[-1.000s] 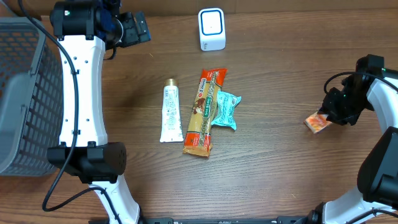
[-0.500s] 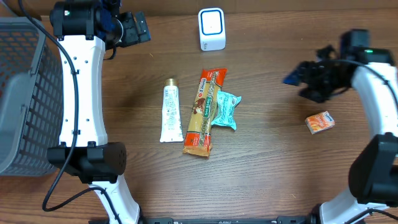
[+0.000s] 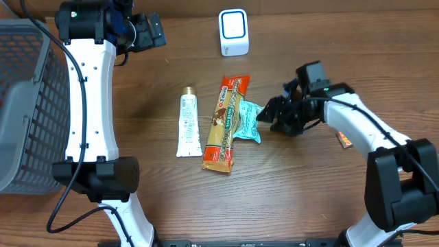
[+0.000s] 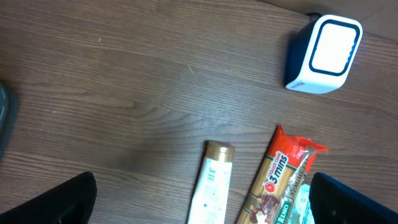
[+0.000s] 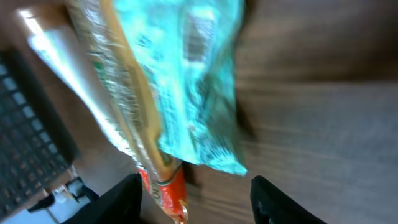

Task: Scan the item barcode
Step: 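Reach the right gripper to the green snack packet and grasp it, then hold the green packet up in front of the scanner with the right gripper, then carry the green packet right and drop it beside the orange packet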

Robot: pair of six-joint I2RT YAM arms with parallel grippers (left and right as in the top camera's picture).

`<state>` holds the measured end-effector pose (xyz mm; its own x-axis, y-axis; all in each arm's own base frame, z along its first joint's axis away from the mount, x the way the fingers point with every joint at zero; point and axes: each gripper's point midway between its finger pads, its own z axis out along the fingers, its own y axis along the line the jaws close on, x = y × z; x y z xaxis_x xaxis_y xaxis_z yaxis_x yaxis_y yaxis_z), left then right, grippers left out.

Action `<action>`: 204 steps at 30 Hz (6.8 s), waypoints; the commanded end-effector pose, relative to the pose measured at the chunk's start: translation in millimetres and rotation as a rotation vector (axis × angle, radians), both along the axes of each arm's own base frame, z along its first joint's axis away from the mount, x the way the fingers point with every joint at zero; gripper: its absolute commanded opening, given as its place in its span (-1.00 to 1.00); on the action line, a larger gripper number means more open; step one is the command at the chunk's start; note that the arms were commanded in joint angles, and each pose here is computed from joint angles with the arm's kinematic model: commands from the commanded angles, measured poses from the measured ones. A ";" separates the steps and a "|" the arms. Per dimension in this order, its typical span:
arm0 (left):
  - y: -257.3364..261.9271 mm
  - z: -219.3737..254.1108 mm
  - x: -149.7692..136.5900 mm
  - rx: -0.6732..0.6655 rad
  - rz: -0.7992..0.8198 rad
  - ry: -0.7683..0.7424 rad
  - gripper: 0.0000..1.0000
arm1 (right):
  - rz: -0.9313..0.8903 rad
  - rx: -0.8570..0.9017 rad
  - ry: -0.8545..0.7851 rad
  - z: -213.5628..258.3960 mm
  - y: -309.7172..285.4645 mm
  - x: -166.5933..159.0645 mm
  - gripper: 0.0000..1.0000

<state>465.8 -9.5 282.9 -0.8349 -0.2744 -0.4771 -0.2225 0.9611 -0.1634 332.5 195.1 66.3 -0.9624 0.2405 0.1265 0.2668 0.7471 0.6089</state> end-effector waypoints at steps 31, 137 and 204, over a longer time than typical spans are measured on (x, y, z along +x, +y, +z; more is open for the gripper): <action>0.0 0.1 0.6 0.011 -0.009 -0.002 1.00 | -0.382 -0.287 -0.117 -25.9 -53.7 49.3 -0.09; 0.0 0.1 0.6 0.011 -0.009 -0.002 1.00 | 0.921 -1.772 -1.252 140.3 40.5 294.6 -0.93; 0.0 0.1 0.7 0.011 -0.009 -0.002 1.00 | -0.069 -0.576 -0.162 20.6 -289.1 28.1 -0.80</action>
<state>465.8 -9.5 282.9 -0.8350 -0.2740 -0.4771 -0.2222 0.9612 -0.1632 360.0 -98.2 86.6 -0.9432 0.2805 -0.1778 0.2627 0.9577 0.1175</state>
